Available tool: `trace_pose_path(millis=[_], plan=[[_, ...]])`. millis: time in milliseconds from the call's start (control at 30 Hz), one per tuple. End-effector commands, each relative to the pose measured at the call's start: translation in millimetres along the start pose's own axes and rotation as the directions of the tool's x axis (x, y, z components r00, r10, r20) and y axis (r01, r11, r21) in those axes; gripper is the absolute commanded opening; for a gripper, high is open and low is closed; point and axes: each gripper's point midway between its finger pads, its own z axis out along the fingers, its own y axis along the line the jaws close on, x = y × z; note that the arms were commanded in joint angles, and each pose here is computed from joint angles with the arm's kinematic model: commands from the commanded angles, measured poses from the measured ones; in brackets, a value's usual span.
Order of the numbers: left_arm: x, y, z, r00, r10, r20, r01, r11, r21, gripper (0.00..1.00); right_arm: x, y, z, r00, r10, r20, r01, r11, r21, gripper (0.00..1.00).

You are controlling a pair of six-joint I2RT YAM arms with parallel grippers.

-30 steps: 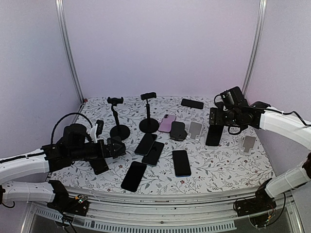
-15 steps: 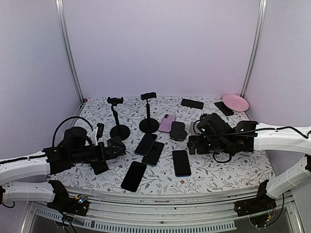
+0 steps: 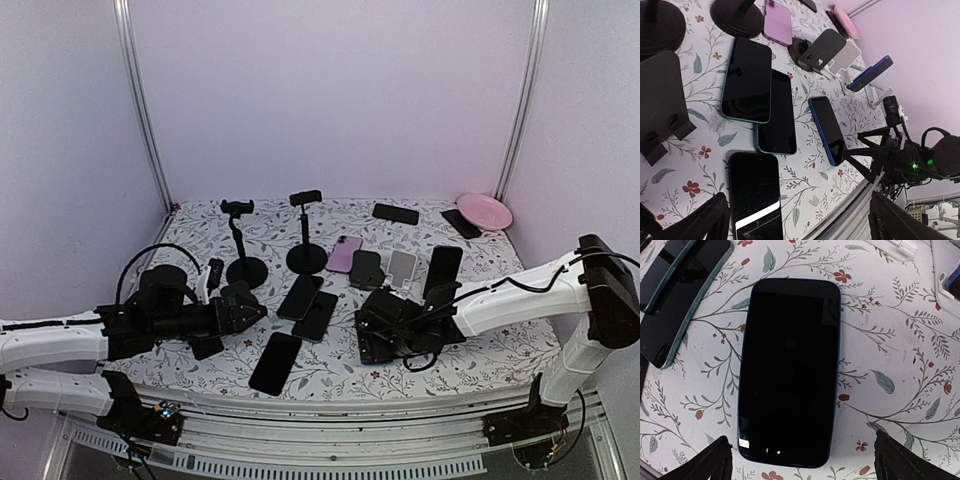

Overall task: Place the phone on the phone stand
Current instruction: Pick up the phone at the center of the board.

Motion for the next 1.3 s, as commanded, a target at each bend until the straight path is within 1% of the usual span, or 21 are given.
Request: trace_pose_path(millis=[0, 167, 300, 533, 633, 733, 967, 1167, 1267], plan=[[3, -5, 5, 1.000, -0.008, -0.002, 0.008, 1.000, 0.022, 0.97, 5, 14, 15, 1.000, 0.011, -0.030, -0.011, 1.000, -0.011, 0.99], [4, -10, 12, 1.000, -0.021, -0.015, 0.022, 0.999, 0.045, 0.97, 10, 14, 28, 0.999, -0.010, -0.045, 0.011, 1.000, 0.021, 0.99], [4, -18, 20, 0.999, -0.019, -0.033, 0.020, 0.998, 0.058, 0.97, 13, 18, 37, 0.998, -0.021, -0.060, 0.023, 1.000, 0.021, 0.99], [5, -29, 34, 0.998, -0.036, -0.051, 0.041, 0.994, 0.100, 0.97, 17, 19, 40, 0.997, -0.026, -0.071, 0.027, 0.999, 0.021, 0.91], [8, -31, 42, 0.997, -0.056, -0.061, 0.063, 0.991, 0.118, 0.97, 19, 18, 41, 0.997, -0.030, -0.073, 0.032, 0.999, 0.020, 0.83], [13, -33, 49, 0.994, -0.080, -0.074, 0.089, 0.987, 0.134, 0.97, 20, 21, 39, 0.997, -0.030, -0.071, 0.031, 1.000, 0.005, 0.81], [22, -37, 66, 0.987, -0.136, -0.089, 0.147, 0.979, 0.140, 0.97, 24, 41, 28, 0.998, -0.038, -0.042, 0.033, 0.994, -0.099, 0.69], [36, -31, 83, 0.973, -0.199, -0.115, 0.211, 0.972, 0.104, 0.96, 26, 57, 18, 0.999, -0.033, -0.011, 0.030, 0.972, -0.234, 0.66], [41, -29, 91, 0.966, -0.226, -0.128, 0.239, 0.966, 0.095, 0.94, 25, 66, 10, 1.000, -0.008, 0.014, 0.011, 0.953, -0.304, 0.66]])
